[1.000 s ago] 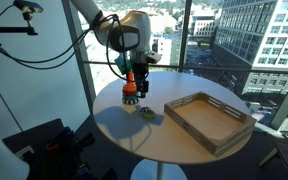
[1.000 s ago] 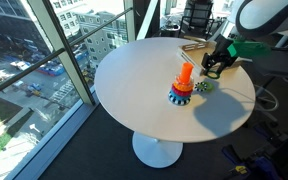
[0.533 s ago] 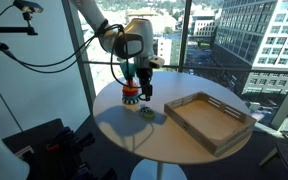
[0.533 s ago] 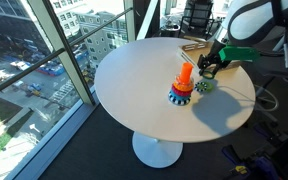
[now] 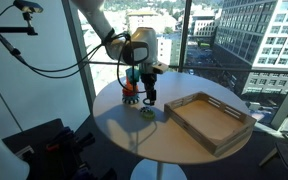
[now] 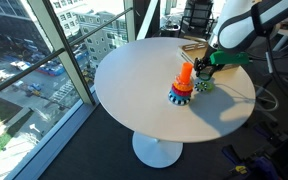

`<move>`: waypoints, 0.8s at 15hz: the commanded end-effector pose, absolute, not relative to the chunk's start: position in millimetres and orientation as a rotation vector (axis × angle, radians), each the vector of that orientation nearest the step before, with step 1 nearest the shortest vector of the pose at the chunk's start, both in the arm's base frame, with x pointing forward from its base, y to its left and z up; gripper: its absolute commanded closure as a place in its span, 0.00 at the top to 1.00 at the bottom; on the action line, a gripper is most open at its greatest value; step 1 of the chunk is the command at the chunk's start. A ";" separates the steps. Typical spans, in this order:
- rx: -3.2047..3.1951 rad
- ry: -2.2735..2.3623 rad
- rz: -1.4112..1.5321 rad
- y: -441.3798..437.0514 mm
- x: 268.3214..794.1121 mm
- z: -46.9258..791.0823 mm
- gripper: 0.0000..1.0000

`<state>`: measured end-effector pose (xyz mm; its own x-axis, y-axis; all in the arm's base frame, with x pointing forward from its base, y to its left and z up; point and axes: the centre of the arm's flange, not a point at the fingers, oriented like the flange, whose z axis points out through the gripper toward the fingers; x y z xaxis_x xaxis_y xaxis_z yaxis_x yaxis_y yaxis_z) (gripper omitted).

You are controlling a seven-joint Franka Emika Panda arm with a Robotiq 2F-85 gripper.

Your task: Pick up the green ring from the ring holder and put it on the table

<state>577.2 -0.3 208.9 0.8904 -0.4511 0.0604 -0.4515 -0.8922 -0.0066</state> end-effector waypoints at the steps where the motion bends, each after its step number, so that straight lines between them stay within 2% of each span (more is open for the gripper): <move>1: 3.024 -0.753 0.084 0.1 592.0 194.9 0.44; 4: 3.020 -0.751 0.061 -0.3 593.2 186.0 0.44; 5: 3.022 -0.745 0.050 0.1 592.5 185.0 0.86; 6: 3.024 -0.741 0.046 0.5 592.4 184.3 0.94; 8: 3.037 -0.725 0.027 2.7 590.5 186.8 1.00; 12: 3.061 -0.671 -0.046 10.8 582.2 208.2 1.00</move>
